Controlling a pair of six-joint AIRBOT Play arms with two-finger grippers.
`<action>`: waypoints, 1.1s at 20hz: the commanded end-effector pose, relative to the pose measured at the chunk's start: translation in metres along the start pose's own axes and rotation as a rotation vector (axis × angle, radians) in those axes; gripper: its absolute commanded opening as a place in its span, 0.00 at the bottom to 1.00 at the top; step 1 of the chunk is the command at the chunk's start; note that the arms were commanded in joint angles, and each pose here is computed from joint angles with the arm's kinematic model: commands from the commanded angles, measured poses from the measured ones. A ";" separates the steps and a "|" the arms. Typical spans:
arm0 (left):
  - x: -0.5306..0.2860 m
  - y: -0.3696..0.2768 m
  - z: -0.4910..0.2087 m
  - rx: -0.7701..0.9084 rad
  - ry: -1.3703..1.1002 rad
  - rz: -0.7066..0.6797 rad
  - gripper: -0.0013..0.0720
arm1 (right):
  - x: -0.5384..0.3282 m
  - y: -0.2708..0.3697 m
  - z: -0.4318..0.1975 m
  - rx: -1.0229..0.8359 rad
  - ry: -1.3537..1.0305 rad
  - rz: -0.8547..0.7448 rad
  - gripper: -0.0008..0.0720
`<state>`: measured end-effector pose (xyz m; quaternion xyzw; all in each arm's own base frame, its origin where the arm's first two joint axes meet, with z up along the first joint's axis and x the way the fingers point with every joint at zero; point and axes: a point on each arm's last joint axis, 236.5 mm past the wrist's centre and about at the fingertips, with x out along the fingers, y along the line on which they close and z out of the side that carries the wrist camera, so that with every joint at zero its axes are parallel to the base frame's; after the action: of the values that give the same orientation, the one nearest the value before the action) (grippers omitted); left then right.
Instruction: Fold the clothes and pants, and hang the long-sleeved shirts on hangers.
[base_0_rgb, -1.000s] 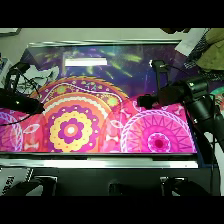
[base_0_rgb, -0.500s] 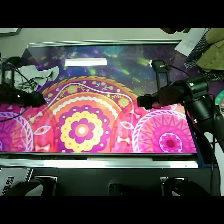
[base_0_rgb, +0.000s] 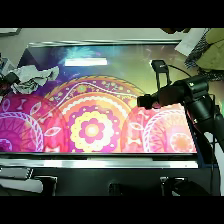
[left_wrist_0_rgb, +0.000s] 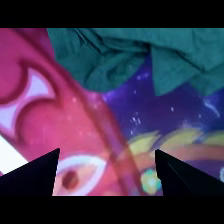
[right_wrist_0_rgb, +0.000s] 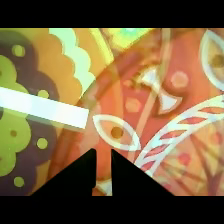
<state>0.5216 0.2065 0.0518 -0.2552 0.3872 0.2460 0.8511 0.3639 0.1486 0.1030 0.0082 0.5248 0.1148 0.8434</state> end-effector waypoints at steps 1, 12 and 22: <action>0.076 0.028 0.041 -0.136 -0.117 -0.040 1.00 | -0.001 0.000 0.000 -0.001 -0.002 0.001 0.20; 0.163 0.011 0.051 -0.101 -0.245 -0.098 0.75 | -0.001 0.001 0.000 -0.001 -0.002 0.001 0.20; 0.070 -0.089 0.018 0.029 0.024 -0.271 0.03 | -0.001 0.000 0.000 -0.001 -0.002 0.001 0.20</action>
<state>0.6353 0.2306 -0.0008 -0.2942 0.3104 0.1973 0.8821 0.3639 0.1486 0.1030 0.0082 0.5248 0.1148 0.8434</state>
